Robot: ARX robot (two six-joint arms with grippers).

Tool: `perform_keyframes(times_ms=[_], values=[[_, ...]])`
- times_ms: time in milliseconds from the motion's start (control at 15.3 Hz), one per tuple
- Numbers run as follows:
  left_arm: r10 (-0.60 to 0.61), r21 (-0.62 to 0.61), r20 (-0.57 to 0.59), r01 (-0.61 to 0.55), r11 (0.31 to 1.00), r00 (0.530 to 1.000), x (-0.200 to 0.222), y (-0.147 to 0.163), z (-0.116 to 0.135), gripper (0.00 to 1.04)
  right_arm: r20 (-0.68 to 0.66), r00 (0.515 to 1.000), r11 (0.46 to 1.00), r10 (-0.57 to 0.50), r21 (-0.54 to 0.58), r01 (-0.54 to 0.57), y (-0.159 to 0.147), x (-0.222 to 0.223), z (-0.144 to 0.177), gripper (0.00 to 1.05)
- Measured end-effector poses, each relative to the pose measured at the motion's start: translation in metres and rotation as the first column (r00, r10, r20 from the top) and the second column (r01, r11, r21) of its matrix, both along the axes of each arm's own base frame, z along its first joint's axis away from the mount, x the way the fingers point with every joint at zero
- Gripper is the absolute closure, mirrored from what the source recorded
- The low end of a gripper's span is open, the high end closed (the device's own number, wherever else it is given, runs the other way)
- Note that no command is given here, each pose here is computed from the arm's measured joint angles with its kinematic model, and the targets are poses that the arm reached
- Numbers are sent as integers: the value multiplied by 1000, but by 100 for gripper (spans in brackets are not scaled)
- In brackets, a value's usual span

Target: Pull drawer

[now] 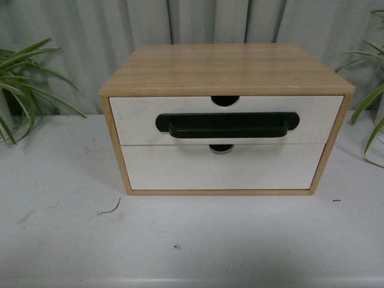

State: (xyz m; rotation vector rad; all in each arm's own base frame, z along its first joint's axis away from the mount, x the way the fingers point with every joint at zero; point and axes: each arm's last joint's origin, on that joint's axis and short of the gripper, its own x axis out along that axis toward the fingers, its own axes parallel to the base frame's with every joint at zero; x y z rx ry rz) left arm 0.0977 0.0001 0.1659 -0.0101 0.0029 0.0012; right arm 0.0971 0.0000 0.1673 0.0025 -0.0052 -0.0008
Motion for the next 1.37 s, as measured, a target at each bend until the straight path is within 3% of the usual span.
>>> perform_keyframes(times_ms=[1370], values=[[0, 0, 0, 0, 1000, 1000, 0, 0, 0, 7, 0, 1000, 1000, 0, 0, 0, 0, 0, 0, 6]])
